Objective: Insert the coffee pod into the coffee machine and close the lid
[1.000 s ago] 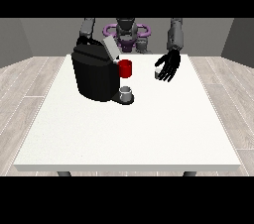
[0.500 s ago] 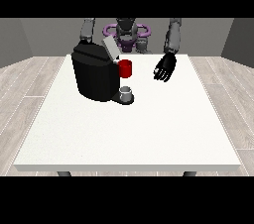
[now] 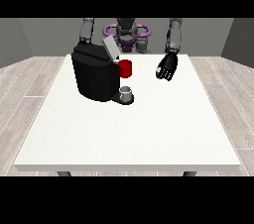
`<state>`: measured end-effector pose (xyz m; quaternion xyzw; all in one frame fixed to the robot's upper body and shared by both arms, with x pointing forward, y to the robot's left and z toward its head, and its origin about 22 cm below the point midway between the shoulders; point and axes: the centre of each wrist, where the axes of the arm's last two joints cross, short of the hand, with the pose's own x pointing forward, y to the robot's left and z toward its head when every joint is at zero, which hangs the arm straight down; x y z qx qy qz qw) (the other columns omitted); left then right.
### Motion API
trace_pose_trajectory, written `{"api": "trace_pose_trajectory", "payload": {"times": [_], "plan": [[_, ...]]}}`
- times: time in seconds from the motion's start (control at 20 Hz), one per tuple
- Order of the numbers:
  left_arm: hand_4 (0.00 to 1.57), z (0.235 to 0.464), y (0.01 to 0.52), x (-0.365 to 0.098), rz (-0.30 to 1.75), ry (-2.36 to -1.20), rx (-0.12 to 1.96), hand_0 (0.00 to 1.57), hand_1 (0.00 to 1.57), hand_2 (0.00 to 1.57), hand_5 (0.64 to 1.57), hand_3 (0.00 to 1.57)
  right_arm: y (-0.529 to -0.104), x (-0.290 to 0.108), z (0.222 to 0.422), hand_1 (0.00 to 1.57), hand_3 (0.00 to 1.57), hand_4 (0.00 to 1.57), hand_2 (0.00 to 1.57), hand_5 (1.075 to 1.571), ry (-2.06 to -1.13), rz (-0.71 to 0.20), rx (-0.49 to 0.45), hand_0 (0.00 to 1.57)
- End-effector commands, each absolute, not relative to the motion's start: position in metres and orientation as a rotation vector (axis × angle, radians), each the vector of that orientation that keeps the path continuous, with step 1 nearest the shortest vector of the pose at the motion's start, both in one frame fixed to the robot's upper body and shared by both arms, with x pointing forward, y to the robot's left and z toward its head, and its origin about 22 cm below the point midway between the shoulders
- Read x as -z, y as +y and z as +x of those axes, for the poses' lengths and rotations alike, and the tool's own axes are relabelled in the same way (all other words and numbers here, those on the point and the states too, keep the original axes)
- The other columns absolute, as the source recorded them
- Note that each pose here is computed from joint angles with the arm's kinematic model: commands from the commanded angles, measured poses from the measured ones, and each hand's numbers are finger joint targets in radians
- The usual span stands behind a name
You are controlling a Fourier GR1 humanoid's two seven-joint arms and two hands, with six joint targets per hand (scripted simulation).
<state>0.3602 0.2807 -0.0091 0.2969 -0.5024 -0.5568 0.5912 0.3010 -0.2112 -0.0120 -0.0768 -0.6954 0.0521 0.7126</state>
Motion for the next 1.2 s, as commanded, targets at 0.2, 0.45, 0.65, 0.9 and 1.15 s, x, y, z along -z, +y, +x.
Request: {"api": "trace_pose_trajectory", "payload": {"times": [0.2,0.45,0.65,0.9,1.15], "plan": [[0.5,0.368,0.269,0.012,0.661,-1.252,1.282,1.28,1.28,1.31,1.571,1.24,-0.21,0.027,0.302,0.0,0.0,0.0,0.0,1.571,-1.505,-0.178,-0.081,0.0],[0.52,0.383,0.243,-0.016,0.492,-1.363,1.229,1.45,1.45,1.43,1.571,1.36,-0.231,0.058,0.284,0.0,0.0,0.0,0.0,1.571,-1.418,-0.311,-0.107,0.0],[0.5,0.39,0.236,-0.03,0.462,-1.316,1.261,1.4,1.4,1.39,1.571,1.32,-0.227,0.044,0.298,0.0,0.0,0.0,0.0,1.571,-1.384,-0.305,-0.143,0.0],[0.56,0.411,0.207,-0.086,0.419,-1.355,1.328,1.42,1.42,1.4,1.571,1.34,-0.24,0.05,0.302,0.0,0.0,0.0,0.0,1.571,-1.363,-0.319,-0.101,0.0],[0.56,0.415,0.217,-0.105,0.428,-1.376,1.323,1.34,1.34,1.37,1.571,1.35,-0.221,0.053,0.296,0.0,0.0,0.0,0.0,1.571,-1.405,-0.291,-0.12,0.0]]}}
